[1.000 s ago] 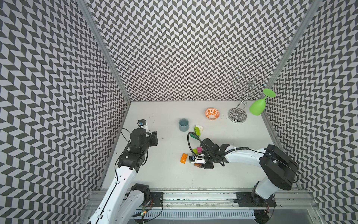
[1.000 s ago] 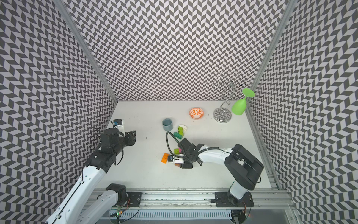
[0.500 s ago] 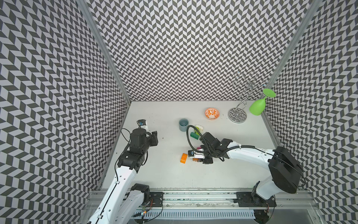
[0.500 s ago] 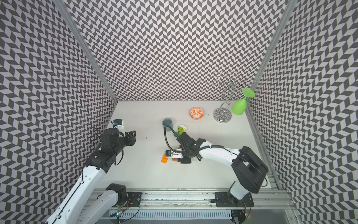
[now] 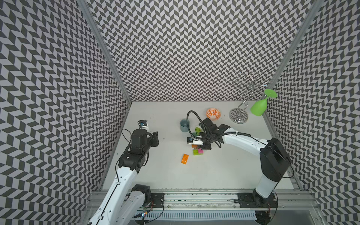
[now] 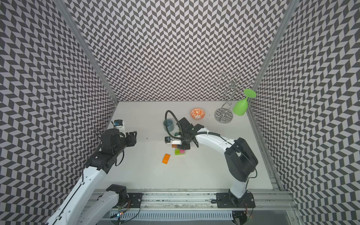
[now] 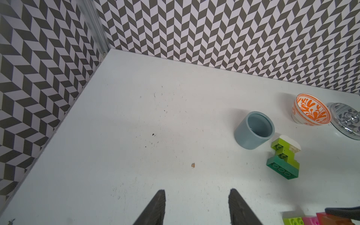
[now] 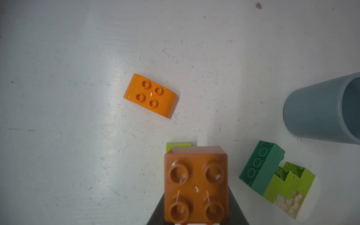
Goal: Assemble the letter s with lego
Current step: Assemble the lego brick with the lego brick.
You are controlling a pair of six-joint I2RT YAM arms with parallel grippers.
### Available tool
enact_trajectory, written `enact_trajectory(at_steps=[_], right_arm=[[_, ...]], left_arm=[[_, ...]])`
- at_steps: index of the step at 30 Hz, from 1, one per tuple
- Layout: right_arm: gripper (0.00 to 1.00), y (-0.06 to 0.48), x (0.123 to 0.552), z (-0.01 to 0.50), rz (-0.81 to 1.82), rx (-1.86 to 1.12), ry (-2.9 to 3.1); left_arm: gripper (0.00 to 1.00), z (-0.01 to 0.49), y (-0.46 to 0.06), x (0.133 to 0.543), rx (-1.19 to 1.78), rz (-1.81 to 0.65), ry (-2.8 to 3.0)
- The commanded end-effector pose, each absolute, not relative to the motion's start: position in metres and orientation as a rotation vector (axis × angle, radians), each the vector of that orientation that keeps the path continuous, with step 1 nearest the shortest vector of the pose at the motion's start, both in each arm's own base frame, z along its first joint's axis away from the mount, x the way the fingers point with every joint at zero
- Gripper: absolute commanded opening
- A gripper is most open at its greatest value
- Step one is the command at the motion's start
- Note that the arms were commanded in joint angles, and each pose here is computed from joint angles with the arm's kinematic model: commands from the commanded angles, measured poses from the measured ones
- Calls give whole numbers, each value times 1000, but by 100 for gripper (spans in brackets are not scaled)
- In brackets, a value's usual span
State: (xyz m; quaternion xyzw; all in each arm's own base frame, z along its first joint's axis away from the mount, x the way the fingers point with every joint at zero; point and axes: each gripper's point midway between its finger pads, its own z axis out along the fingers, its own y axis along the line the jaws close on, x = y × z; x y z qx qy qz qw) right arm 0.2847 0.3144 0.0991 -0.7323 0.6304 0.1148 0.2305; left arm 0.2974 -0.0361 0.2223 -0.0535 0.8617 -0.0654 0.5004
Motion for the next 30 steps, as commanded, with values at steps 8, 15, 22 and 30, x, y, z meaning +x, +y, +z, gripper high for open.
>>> enact_trajectory(at_steps=[8, 15, 22, 30], right_arm=[[0, 308, 277, 89, 439, -2068, 1685], [0, 305, 273, 74, 477, -2084, 1698], [0, 307, 277, 70, 484, -2092, 1692], [0, 305, 278, 61, 491, -2097, 1706]], left_arm=[[54, 227, -34, 299, -124, -149, 2061], [54, 226, -34, 299, -124, -149, 2064], [54, 225, -34, 300, -123, -147, 2069], [54, 224, -34, 300, -123, -146, 2072]])
